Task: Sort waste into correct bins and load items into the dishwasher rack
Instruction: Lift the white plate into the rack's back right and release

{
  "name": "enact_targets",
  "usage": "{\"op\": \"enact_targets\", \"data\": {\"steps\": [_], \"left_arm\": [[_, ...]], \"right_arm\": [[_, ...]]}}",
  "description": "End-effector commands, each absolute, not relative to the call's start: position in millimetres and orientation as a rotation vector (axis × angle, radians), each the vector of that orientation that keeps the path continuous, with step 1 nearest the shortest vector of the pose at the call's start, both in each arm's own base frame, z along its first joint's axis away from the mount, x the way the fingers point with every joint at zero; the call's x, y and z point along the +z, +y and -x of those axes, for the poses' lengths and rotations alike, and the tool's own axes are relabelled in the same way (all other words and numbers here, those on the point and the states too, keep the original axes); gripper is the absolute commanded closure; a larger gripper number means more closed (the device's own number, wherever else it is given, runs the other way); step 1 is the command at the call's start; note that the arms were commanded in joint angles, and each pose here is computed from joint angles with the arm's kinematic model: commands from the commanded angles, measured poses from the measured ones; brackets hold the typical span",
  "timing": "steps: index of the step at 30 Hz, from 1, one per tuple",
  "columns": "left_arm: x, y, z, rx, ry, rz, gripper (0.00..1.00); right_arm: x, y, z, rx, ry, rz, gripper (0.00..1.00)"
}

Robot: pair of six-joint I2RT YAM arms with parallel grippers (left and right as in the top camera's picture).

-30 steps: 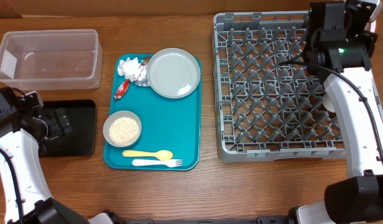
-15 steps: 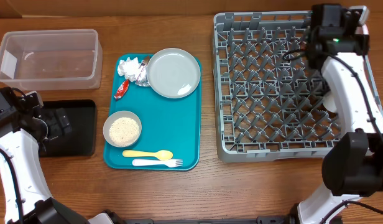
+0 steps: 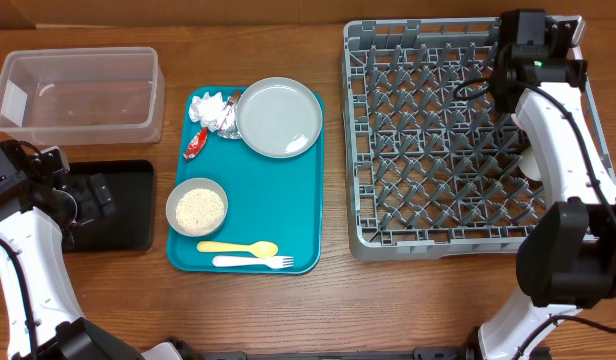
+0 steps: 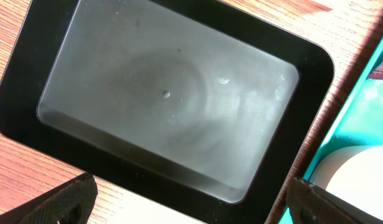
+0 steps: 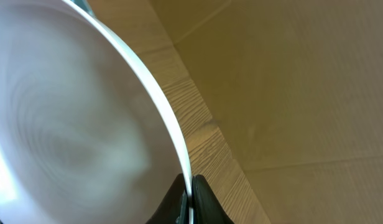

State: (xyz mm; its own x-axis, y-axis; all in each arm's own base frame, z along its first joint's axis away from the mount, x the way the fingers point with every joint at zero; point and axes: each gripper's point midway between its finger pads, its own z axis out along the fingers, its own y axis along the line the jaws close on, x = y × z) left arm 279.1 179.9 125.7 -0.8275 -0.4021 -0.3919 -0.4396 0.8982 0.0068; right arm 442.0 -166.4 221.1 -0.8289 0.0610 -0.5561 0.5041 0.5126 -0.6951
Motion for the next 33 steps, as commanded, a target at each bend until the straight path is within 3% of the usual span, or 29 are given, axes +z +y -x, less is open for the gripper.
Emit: {"op": "enact_targets", "data": {"steps": [1,2,3,4,5,15,20,23,25,33], "left_arm": [[133,184,-283,0.134,2.659,0.599,0.0],[133,184,-283,0.134,2.659,0.599,0.0],[133,184,-283,0.134,2.659,0.599,0.0],[133,184,-283,0.134,2.659,0.599,0.0],[133,184,-283,0.134,2.659,0.599,0.0],[133,184,-283,0.134,2.659,0.6,0.0],[133,184,-283,0.134,2.659,0.599,0.0],[133,184,-283,0.134,2.659,0.599,0.0],[133,184,-283,0.134,2.659,0.599,0.0],[133,184,-283,0.134,2.659,0.599,0.0]], "right_arm": [[223,-162,-449,-1.266,2.277,-0.459,0.96],[224,-155,-451,-1.263,2.271,-0.442,0.96],[224,-147,-451,-1.259,2.279,-0.417,0.73],[224,-142,-452,-1.256,2.284,-0.398,0.43],[225,-134,-453,-1.25,2.286,-0.375,0.36],[265,-32,-449,-1.004,2.231,-0.195,0.33],[227,56,-442,-0.436,2.452,-0.044,0.34],[206,136,-426,0.145,2.601,0.028,0.5],[204,172,-422,0.376,2.617,0.1,0.51],[162,244,-405,0.451,2.694,0.245,0.53]]}}
